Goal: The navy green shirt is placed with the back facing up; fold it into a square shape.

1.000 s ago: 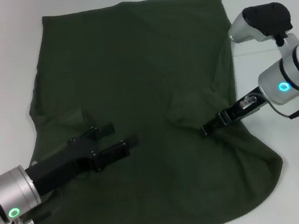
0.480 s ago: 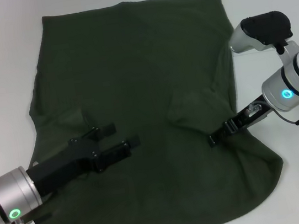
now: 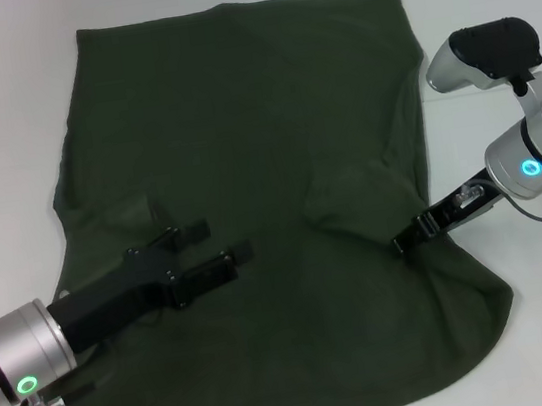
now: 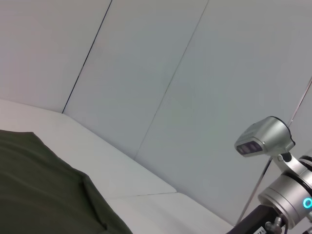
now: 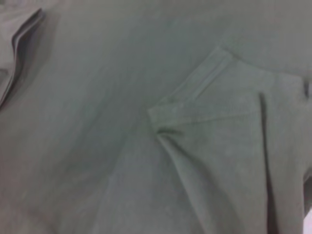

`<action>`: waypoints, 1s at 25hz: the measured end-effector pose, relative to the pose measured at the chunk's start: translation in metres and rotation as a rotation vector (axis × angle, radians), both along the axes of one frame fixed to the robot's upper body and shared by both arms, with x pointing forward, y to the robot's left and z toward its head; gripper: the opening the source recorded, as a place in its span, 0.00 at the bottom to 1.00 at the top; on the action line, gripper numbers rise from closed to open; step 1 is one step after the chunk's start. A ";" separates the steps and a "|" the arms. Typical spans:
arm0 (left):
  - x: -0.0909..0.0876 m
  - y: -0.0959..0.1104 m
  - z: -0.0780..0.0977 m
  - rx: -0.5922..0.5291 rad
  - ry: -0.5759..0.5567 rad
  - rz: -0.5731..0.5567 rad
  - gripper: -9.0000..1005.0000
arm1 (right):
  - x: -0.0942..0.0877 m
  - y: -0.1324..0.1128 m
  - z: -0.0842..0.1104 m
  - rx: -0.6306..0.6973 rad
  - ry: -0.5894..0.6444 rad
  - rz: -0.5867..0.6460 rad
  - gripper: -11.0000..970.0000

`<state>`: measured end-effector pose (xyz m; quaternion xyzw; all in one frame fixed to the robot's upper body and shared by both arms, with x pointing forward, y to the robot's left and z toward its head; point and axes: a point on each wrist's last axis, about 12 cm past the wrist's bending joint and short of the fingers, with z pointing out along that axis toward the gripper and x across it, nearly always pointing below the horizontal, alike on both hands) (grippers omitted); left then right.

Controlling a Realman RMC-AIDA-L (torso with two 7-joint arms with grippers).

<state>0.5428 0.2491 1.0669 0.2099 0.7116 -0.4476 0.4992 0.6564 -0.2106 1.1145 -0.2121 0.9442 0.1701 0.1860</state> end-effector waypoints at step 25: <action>0.001 0.000 0.001 -0.005 -0.010 0.007 0.90 | 0.002 0.000 -0.001 -0.013 -0.036 0.010 0.27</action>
